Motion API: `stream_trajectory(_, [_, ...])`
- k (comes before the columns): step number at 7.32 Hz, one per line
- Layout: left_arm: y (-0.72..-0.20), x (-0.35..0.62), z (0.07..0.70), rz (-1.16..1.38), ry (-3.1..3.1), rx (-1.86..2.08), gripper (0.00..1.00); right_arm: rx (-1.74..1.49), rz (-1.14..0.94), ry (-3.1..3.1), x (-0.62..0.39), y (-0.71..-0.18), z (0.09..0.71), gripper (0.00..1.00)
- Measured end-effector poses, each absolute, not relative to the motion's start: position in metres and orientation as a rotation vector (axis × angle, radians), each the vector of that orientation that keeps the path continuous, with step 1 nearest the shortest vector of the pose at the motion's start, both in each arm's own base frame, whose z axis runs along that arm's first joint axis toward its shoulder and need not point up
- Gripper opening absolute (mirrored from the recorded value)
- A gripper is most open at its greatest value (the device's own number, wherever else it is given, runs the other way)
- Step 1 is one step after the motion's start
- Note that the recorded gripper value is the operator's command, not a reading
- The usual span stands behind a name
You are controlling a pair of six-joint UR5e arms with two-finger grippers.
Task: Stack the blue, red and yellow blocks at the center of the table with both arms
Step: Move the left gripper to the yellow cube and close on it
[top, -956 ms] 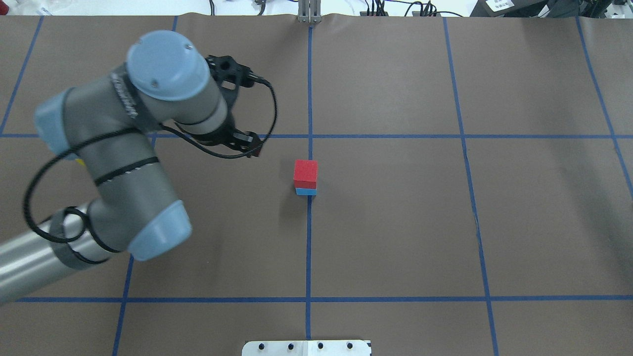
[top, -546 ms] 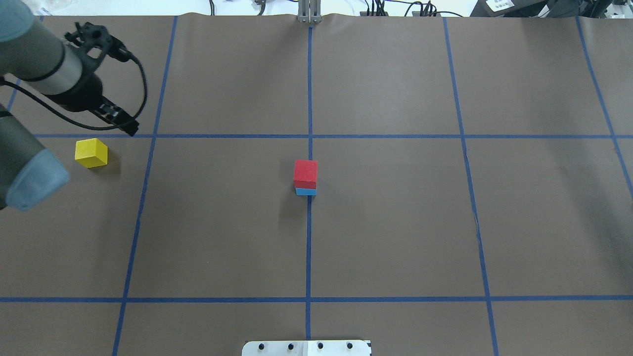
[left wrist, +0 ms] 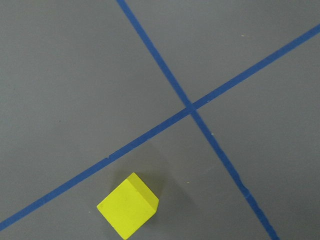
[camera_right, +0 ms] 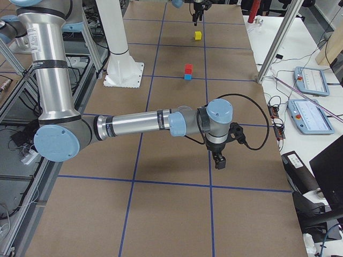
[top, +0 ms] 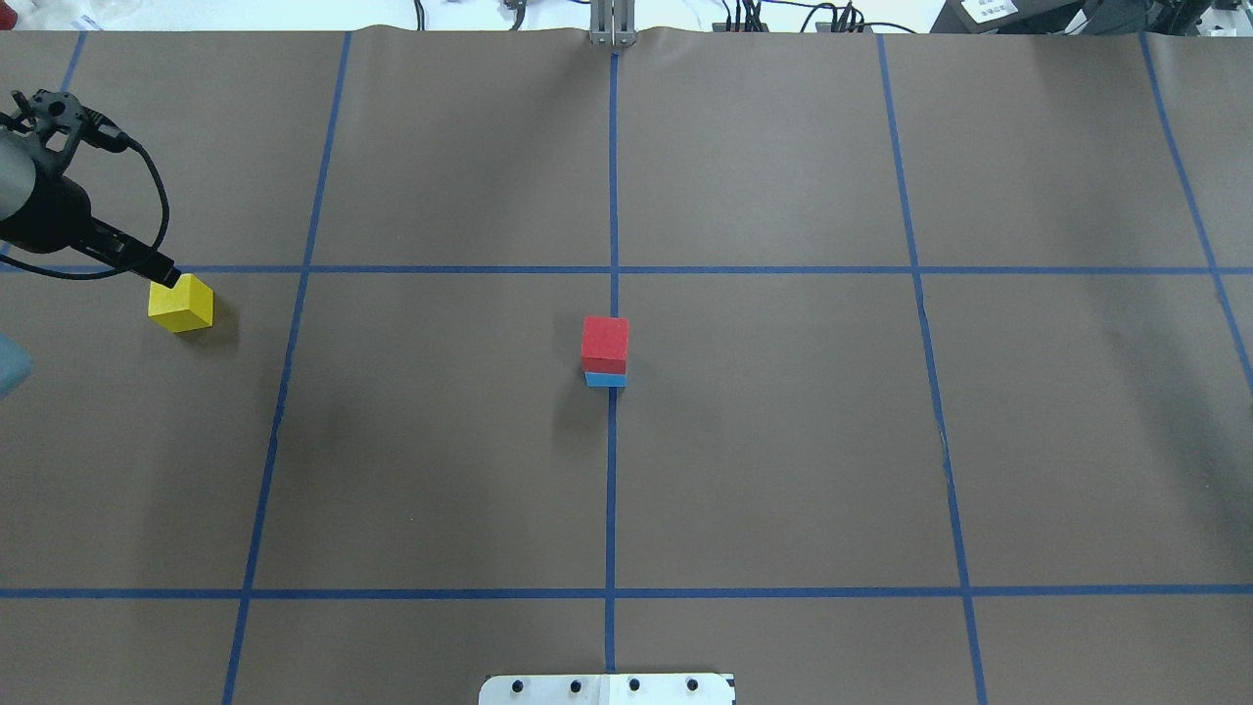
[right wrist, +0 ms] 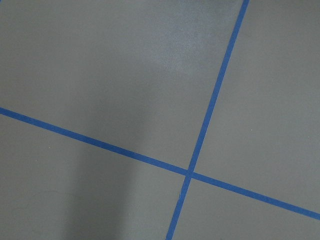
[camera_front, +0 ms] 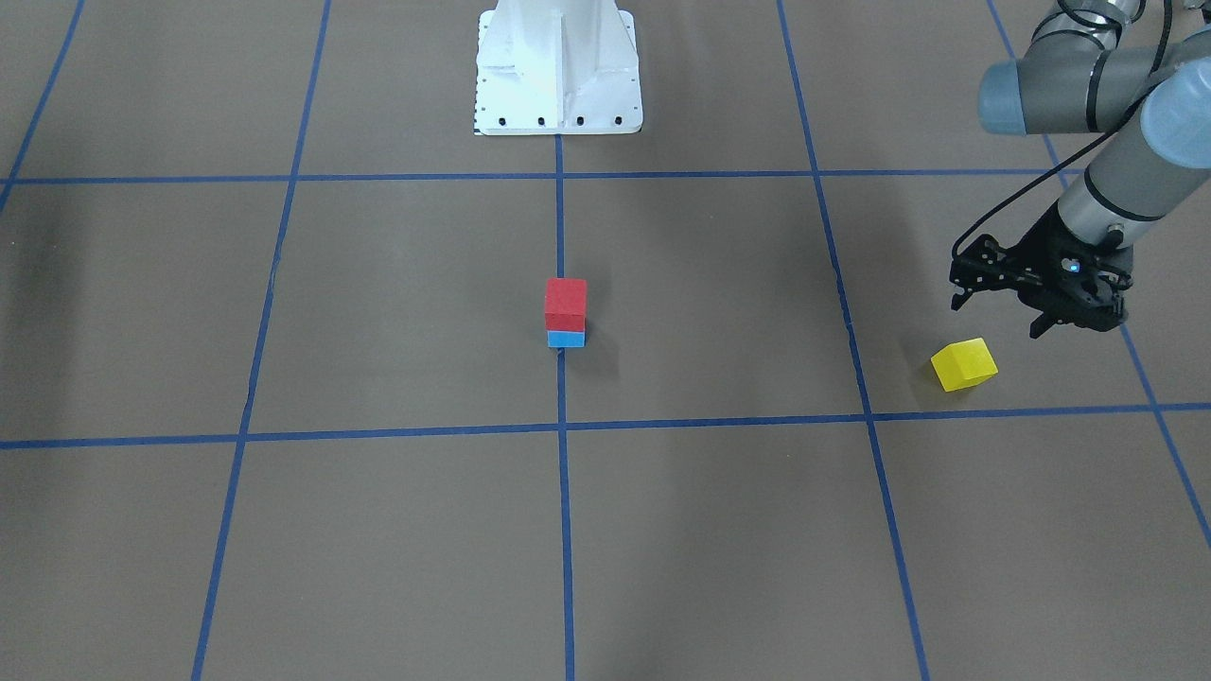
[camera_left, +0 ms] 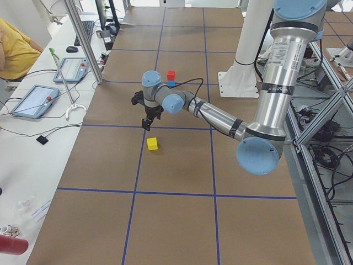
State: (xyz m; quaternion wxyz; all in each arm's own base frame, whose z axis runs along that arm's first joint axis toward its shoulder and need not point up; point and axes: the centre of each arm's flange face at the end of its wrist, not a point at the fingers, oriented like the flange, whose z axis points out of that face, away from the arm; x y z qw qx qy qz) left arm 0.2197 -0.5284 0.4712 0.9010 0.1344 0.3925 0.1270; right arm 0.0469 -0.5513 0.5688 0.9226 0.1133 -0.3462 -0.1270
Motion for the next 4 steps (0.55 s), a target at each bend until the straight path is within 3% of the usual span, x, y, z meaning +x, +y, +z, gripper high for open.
stream_trajectory(4, [-0.522, 0.239, 0.505, -0.074, 0.785, 0.235, 1.0, 0.24, -0.264, -0.706, 0.047, -0.553, 0.567, 1.0])
